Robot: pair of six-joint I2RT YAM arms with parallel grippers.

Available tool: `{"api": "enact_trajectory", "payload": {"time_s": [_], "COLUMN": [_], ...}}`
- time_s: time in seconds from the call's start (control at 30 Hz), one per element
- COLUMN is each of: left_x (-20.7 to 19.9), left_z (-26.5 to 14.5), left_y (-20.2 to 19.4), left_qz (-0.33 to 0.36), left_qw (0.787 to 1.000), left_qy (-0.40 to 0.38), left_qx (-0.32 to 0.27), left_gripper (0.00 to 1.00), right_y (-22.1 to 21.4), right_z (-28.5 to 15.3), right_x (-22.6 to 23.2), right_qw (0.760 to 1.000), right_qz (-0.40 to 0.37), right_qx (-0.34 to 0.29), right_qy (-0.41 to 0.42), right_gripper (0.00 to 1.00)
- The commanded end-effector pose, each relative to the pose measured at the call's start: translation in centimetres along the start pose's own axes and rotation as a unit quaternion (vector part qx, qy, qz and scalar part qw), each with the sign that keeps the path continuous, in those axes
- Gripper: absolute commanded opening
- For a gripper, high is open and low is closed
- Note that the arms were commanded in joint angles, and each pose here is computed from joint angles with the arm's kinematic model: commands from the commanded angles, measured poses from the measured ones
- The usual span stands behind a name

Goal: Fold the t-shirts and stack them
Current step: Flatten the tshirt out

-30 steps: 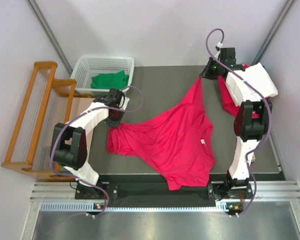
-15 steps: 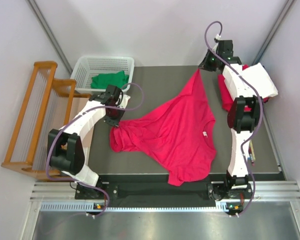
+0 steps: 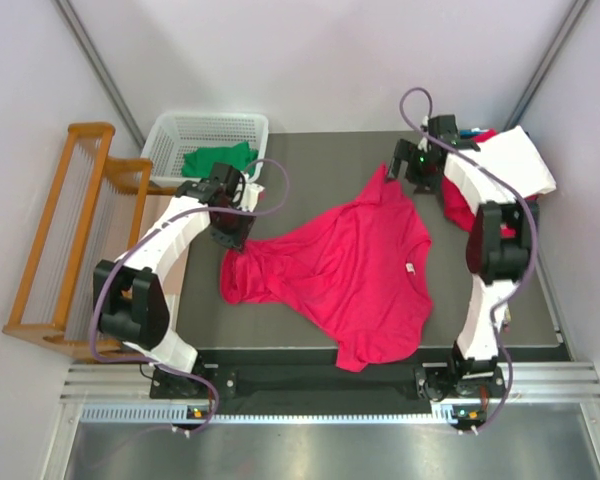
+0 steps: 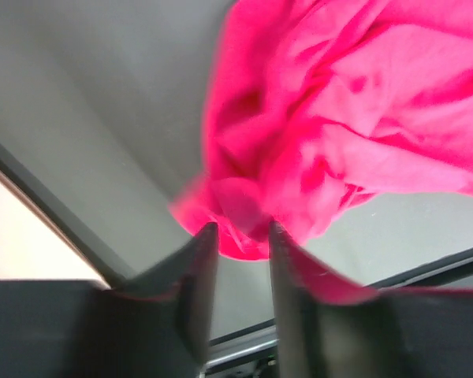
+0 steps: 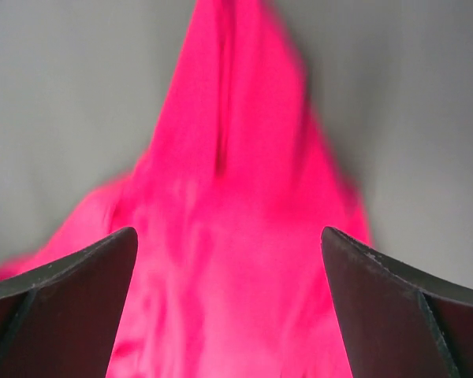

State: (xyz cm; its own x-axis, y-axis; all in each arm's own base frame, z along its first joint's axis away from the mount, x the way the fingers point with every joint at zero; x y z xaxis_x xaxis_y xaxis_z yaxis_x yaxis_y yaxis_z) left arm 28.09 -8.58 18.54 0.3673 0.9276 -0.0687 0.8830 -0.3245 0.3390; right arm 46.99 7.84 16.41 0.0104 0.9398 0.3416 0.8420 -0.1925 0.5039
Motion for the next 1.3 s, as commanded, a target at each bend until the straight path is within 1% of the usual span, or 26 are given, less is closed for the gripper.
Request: {"api": "enact_trajectory", "payload": {"time_s": [0.0, 0.03, 0.07, 0.1, 0.13, 0.17, 0.2, 0.23, 0.3, 0.37, 0.5, 0.53, 0.57, 0.6, 0.63, 0.67, 0.7, 0.73, 0.8, 0.83, 1.0, 1.03, 1.1, 1.13, 1.2, 1.27], "left_x": [-0.3, -0.3, -0.4, -0.4, -0.5, -0.7, -0.7, -0.8, -0.7, -0.5, -0.4, -0.3, -0.3, -0.3, -0.2, -0.2, -0.3, -0.4, -0.5, -0.7, -0.9, -1.0, -1.3, -1.4, -1.4, -1.3], "left_z": [-0.1, -0.1, -0.1, -0.2, -0.4, -0.6, -0.6, -0.8, -0.6, 0.0, 2.3, 2.4, 2.9, 3.9, 3.9, 4.2, 5.3, 5.0, 6.2, 6.1, 7.3, 7.3, 7.2, 7.1, 6.9, 6.8], "left_y": [0.8, 0.8, 0.8, 0.6, 0.5, 0.5, 0.3, 0.3, 0.4, 1.0, 2.3, 3.1, 3.8, 4.3, 5.6, 6.2, 6.6, 8.0, 8.6, 9.2, 8.5, 8.2, 7.3, 7.0, 6.0, 5.5], "left_qz": [0.008, 0.01, 0.011, 0.016, 0.02, 0.024, 0.03, 0.031, 0.029, 0.028, 0.016, 0.017, 0.02, 0.02, 0.021, 0.02, 0.018, 0.021, 0.02, 0.023, 0.029, 0.028, 0.031, 0.033, 0.035, 0.037], "left_qw": [1.0, 1.0, 1.0, 1.0, 0.999, 0.999, 0.999, 0.999, 0.999, 0.999, 0.999, 1.0, 0.999, 1.0, 0.999, 0.999, 1.0, 0.999, 0.999, 0.999, 0.999, 0.999, 0.999, 0.999, 0.999, 0.999], "left_qy": [-0.014, -0.016, -0.02, -0.023, -0.028, -0.039, -0.043, -0.044, -0.04, -0.034, -0.03, -0.025, -0.023, -0.022, -0.015, -0.015, -0.02, -0.022, -0.018, -0.019, -0.023, -0.026, -0.033, -0.034, -0.034, -0.029], "left_qx": [-0.001, 0.0, -0.001, 0.001, 0.003, 0.005, 0.008, 0.009, 0.006, -0.005, 0.003, -0.006, -0.015, -0.01, -0.024, -0.025, -0.013, -0.027, -0.016, -0.021, -0.005, 0.001, 0.008, 0.01, 0.017, 0.019], "left_gripper": [0.48, 0.54, 0.59, 0.68, 0.72, 0.75, 0.8, 0.82, 0.83, 0.84, 0.84, 0.84, 0.84, 0.84, 0.84, 0.83, 0.83, 0.82, 0.8, 0.79, 0.72, 0.64, 0.57, 0.48, 0.4, 0.38], "right_y": [0.5, -1.7, -2.4, -3.9, -6.3, -7.4, -8.8, -10.8, -12.2, -13.9, -13.8, -12.8, -12.5, -11.9, -10.8, -10.5, -10.1, -9.4, -9.1, -8.9, -8.9, -8.9, -8.9, -8.8, -8.8, -8.6], "right_z": [-12.3, -12.0, -14.5, -14.9, -14.2, -15.8, -15.7, -14.8, -14.6, -13.0, -11.4, -11.6, -10.9, -10.9, -11.2, -10.7, -10.8, -11.1, -11.0, -11.1, -11.4, -11.4, -11.3, -11.2, -11.1, -11.2], "right_x": [7.2, 7.1, 8.1, 8.9, 8.4, 8.7, 9.0, 8.1, 7.3, 6.0, 6.0, 6.5, 6.5, 6.8, 7.4, 7.6, 7.8, 8.3, 8.5, 8.6, 8.4, 8.4, 8.3, 8.3, 8.4, 8.5], "right_qw": [0.985, 0.988, 0.982, 0.982, 0.986, 0.983, 0.983, 0.987, 0.988, 0.992, 0.993, 0.992, 0.993, 0.992, 0.991, 0.992, 0.991, 0.99, 0.99, 0.989, 0.989, 0.989, 0.989, 0.989, 0.989, 0.989], "right_qz": [-0.058, -0.057, -0.065, -0.075, -0.075, -0.08, -0.086, -0.085, -0.082, -0.076, -0.069, -0.072, -0.07, -0.072, -0.076, -0.075, -0.075, -0.078, -0.077, -0.078, -0.077, -0.079, -0.077, -0.076, -0.077, -0.076], "right_qx": [-0.152, -0.134, -0.161, -0.154, -0.129, -0.141, -0.134, -0.111, -0.113, -0.089, -0.083, -0.093, -0.086, -0.089, -0.1, -0.093, -0.097, -0.105, -0.103, -0.106, -0.113, -0.113, -0.111, -0.111, -0.111, -0.114], "right_qy": [0.052, 0.053, 0.068, 0.081, 0.076, 0.08, 0.086, 0.077, 0.064, 0.044, 0.043, 0.046, 0.042, 0.043, 0.049, 0.049, 0.052, 0.056, 0.059, 0.061, 0.055, 0.055, 0.053, 0.052, 0.054, 0.056], "right_gripper": [1.0, 1.0, 1.0, 1.0, 1.0, 1.0, 1.0, 1.0, 1.0, 1.0, 1.0, 1.0, 1.0, 1.0, 1.0, 1.0, 1.0, 1.0, 1.0, 1.0, 1.0, 1.0, 1.0, 1.0, 1.0, 1.0]}}
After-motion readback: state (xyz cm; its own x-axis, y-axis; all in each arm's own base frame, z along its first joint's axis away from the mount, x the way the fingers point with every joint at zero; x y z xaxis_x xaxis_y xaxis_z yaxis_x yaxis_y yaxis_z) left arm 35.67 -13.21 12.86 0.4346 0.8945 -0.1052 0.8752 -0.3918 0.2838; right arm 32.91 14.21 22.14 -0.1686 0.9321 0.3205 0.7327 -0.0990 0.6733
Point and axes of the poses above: each gripper's point midway between its finger pads, its own z axis out along the fingers, its own x axis along the line the jaws close on, y = z × x, the point moved 7 cm from there along -z, back along the fingers, and after that the axes turned 5 degrees about -z, right-handed, at the moved point
